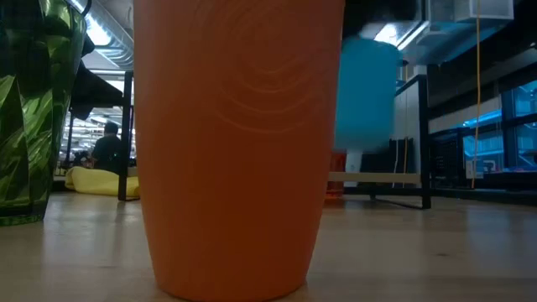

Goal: Stack small to large cups/mugs on shelf
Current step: Put the blue mug on the shelf

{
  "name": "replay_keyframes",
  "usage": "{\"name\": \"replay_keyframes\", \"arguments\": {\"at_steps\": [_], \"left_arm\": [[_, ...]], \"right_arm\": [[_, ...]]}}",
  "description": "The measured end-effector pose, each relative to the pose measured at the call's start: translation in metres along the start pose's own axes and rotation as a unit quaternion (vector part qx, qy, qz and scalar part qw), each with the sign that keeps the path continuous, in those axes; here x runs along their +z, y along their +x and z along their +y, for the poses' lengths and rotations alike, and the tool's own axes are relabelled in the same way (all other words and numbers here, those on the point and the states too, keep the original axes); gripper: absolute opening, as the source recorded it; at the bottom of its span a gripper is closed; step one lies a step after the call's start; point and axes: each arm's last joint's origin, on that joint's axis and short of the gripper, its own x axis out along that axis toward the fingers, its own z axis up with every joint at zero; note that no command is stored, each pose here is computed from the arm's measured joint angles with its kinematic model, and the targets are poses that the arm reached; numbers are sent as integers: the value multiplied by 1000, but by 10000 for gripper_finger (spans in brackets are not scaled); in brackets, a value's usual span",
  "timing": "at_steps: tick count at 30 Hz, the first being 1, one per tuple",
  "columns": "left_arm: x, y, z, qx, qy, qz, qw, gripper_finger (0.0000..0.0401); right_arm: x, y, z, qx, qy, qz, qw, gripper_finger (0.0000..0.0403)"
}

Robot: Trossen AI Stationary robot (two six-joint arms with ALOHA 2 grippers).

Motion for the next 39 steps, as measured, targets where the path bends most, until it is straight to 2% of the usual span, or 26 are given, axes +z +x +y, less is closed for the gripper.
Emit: {"name": "replay_keyframes", "arguments": {"at_steps": [4, 7, 14, 19, 21, 26, 31, 39], "left_arm": [[0, 0, 0, 0, 0, 0, 1000, 75], [0, 0, 0, 0, 0, 0, 1000, 75], [0, 0, 0, 0, 0, 0, 1000, 75], [0, 0, 0, 0, 0, 0, 1000, 75], [0, 0, 0, 0, 0, 0, 1000, 75], [0, 0, 0, 0, 0, 0, 1000, 75], [0, 0, 0, 0, 0, 0, 1000, 75], [0, 0, 0, 0, 0, 0, 1000, 75]], "right_arm": [[30, -22, -19, -32, 40, -3, 999, 11], [50, -25, -38, -67, 49, 10, 996, 13], [89, -10, -58, -62, 30, 4, 998, 13], [114, 7, -80, -75, 28, 26, 996, 13], [120, 15, -87, -72, 30, 40, 996, 13], [133, 34, -94, -23, 24, 59, 998, 13], [136, 52, -108, -22, 28, 86, 996, 13], [132, 24, -145, 7, 87, 60, 994, 13]]}}
